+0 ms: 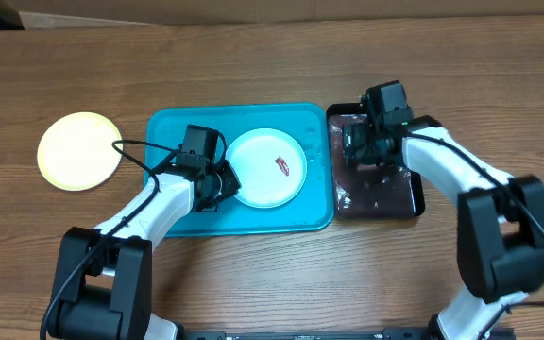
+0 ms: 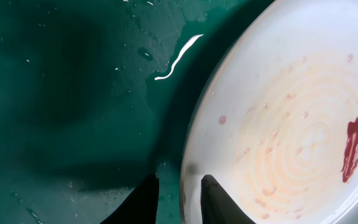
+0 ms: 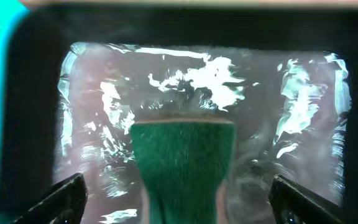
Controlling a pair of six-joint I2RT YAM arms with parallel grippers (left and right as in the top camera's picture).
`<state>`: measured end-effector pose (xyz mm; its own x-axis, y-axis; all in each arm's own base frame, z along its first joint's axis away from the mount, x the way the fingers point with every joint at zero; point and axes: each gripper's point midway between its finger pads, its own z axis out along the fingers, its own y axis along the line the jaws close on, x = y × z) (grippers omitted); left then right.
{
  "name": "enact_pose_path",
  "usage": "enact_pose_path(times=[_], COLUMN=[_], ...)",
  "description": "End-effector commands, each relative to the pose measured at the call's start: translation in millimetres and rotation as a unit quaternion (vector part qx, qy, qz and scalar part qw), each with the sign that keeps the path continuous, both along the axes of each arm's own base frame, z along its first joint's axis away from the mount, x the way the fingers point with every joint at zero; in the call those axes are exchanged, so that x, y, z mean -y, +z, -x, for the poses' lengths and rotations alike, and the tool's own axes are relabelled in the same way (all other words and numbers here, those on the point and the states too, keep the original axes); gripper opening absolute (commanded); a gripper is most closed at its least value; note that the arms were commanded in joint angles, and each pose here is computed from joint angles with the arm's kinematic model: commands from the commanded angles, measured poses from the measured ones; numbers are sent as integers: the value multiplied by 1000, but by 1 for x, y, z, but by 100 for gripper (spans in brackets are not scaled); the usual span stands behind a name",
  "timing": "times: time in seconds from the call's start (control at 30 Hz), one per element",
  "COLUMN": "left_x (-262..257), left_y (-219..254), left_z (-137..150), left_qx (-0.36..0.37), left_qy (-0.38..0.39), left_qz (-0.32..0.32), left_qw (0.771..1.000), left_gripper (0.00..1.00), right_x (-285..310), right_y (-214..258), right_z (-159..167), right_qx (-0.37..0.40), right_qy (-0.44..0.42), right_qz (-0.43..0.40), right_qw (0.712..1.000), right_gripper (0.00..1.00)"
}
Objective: Clean dirty plates on tray and stack at the side
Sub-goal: 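Grasp the green sponge and rub it in the black tray's water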
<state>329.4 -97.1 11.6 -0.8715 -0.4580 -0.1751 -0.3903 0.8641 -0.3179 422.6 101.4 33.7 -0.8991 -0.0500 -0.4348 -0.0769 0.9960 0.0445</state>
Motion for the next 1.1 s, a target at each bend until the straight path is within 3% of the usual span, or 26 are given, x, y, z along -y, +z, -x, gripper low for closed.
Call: enact_pose_path(times=[0.0, 0.1, 0.3, 0.63, 0.7, 0.77, 0.9, 1.07], left_x=[1, 1, 1, 1, 1, 1, 1, 1], left_y=[-1, 0, 0, 0, 0, 0, -1, -1], left_z=[-2, -2, -2, -2, -2, -2, -2, -2], left_qx=[3, 3, 3, 3, 3, 3, 3, 3], left_qy=[-11, -11, -10, -11, -11, -11, -11, -11], left_qz=[-7, -7, -7, -7, -7, -7, -7, -7], left_qw=[1000, 1000, 1000, 1000, 1000, 1000, 1000, 1000], left_gripper=[26, 26, 26, 25, 26, 26, 26, 26], right_x=[-2, 2, 5, 0, -1, 0, 3, 8], right_y=[39, 27, 2, -18, -17, -17, -22, -25], right_z=[-6, 8, 28, 40, 38, 39, 51, 70], right_qx=[30, 0, -27, -31, -28, -30, -56, -100], right_qy=[-1, -1, 1, 10, 11, 11, 10, 8], right_qz=[-12, -5, 0, -21, -22, -22, -15, -3], right_qw=[999, 1000, 1000, 999, 999, 999, 998, 995], right_gripper=[95, 90, 91, 84, 77, 63, 5, 4])
